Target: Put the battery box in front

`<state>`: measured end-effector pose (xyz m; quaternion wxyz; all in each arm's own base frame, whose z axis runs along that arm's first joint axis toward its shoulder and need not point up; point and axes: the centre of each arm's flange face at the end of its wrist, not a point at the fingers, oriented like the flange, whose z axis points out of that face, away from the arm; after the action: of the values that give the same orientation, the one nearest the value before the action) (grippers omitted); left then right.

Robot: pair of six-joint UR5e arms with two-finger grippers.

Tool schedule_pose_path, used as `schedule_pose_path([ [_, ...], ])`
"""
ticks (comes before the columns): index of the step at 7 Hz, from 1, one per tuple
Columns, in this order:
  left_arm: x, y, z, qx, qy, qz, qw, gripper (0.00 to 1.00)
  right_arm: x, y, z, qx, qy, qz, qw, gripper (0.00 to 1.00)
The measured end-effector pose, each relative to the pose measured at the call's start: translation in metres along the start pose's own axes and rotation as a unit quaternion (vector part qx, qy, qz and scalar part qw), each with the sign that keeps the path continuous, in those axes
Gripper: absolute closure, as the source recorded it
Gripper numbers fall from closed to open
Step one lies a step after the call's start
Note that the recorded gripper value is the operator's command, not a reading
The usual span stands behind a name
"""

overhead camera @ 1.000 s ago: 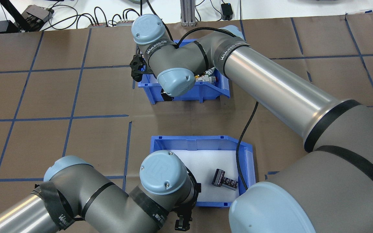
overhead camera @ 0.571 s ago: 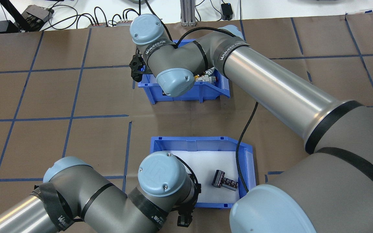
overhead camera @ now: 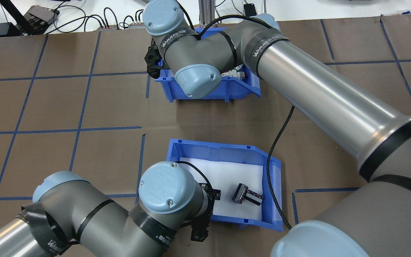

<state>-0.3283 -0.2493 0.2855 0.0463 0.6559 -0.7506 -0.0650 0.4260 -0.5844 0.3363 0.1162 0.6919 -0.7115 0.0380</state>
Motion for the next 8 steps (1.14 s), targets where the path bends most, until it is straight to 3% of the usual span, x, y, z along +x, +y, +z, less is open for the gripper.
schedule_pose_path([
  [3, 0.049, -0.069, -0.043, -0.003, 0.024, -0.029, 0.999, 1.0, 0.018, 0.071, -0.041, -0.019, 0.009, -0.03, 0.999, 1.0],
  [5, 0.108, -0.139, -0.093, -0.004, 0.017, -0.036, 0.999, 1.0, 0.006, 0.139, -0.046, -0.033, -0.002, -0.039, 0.999, 1.0],
  [8, 0.192, -0.218, -0.141, -0.034, 0.012, -0.045, 0.998, 1.0, -0.033, 0.253, -0.039, -0.017, -0.015, -0.028, 0.999, 1.0],
])
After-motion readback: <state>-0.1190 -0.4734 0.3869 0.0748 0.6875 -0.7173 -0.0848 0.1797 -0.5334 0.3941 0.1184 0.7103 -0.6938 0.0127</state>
